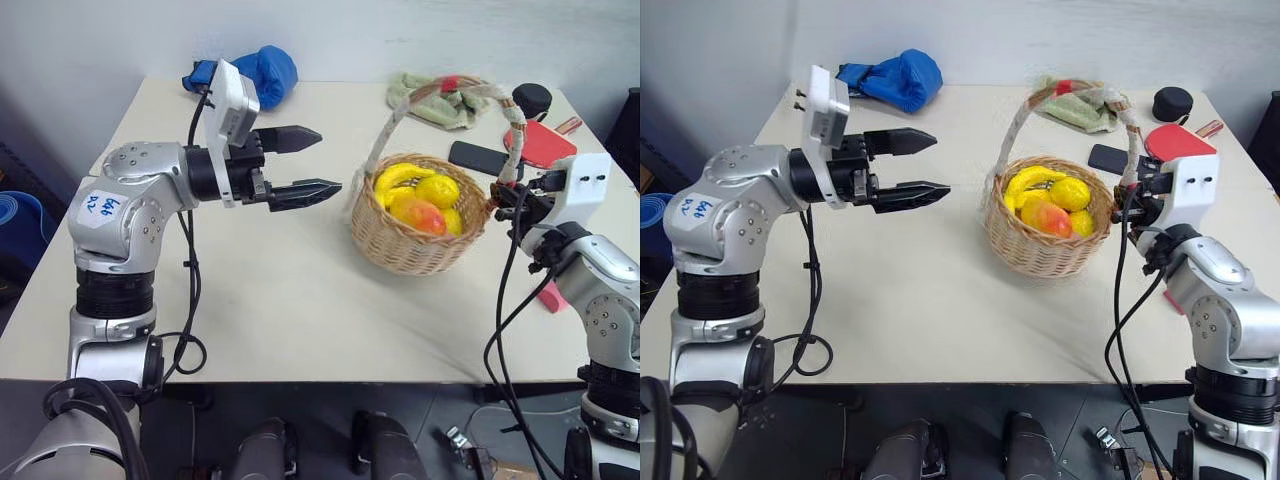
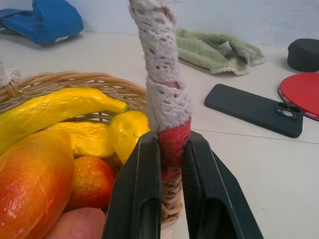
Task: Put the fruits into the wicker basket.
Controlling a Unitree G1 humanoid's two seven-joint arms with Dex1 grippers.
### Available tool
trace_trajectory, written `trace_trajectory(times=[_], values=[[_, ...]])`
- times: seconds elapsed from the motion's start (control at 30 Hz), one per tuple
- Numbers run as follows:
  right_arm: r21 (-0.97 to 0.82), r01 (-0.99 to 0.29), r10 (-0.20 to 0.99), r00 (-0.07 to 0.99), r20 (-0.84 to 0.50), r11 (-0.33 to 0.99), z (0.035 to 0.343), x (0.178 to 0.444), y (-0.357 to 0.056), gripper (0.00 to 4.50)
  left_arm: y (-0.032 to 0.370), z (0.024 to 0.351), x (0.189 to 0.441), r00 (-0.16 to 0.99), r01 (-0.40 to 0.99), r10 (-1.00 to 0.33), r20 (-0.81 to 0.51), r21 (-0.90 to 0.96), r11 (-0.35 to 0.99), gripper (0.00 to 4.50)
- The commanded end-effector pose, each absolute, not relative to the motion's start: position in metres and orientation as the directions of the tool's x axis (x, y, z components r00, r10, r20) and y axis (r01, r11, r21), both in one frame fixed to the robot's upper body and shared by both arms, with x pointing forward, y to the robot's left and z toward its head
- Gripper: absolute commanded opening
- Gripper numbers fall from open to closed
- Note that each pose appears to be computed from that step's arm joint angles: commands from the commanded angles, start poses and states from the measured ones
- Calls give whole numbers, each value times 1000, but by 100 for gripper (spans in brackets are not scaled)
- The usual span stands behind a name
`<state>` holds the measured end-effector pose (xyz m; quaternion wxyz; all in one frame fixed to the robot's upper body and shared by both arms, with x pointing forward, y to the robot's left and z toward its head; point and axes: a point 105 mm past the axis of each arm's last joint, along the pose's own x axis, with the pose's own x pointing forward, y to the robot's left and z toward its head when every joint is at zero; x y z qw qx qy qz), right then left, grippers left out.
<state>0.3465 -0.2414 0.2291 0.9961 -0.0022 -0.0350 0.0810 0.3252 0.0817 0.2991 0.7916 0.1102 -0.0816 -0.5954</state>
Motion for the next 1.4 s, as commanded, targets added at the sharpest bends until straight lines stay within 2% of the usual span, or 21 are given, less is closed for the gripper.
trace_trajectory(times=[0.03,0.3,0.47,0.63,0.73,0.83,1.03,1.07,1.2,1.27,1.4], values=[[-27,-74,78,981,180,997,255,338,-266,21,77,316,322,262,910,-965,32,325,257,450],[-26,207,-188,930,315,978,290,303,-349,21,71,317,319,220,925,-974,56,305,227,450],[-8,325,-312,915,255,946,260,295,-389,21,64,315,317,195,935,-978,75,289,208,450],[-8,356,-349,919,184,934,230,295,-401,21,61,316,316,183,938,-980,82,284,199,450],[2,359,-355,922,158,933,222,289,-405,121,61,316,316,175,940,-981,82,281,191,450],[-3,335,-331,931,153,942,226,280,-404,219,61,314,315,168,943,-983,73,280,182,450],[-96,197,-186,976,110,976,258,242,-387,426,65,314,316,155,945,-986,63,282,166,450],[-107,166,-156,983,96,980,264,236,-383,446,67,314,316,152,945,-986,63,282,164,450],[-132,44,-43,999,10,990,278,209,-372,446,71,316,318,142,946,-988,63,286,154,450],[-171,-37,30,999,-38,985,292,184,-371,446,74,316,318,125,945,-990,57,298,137,450],[-134,15,-18,1000,-21,991,328,146,-395,446,82,321,318,103,944,-993,59,309,117,450]])
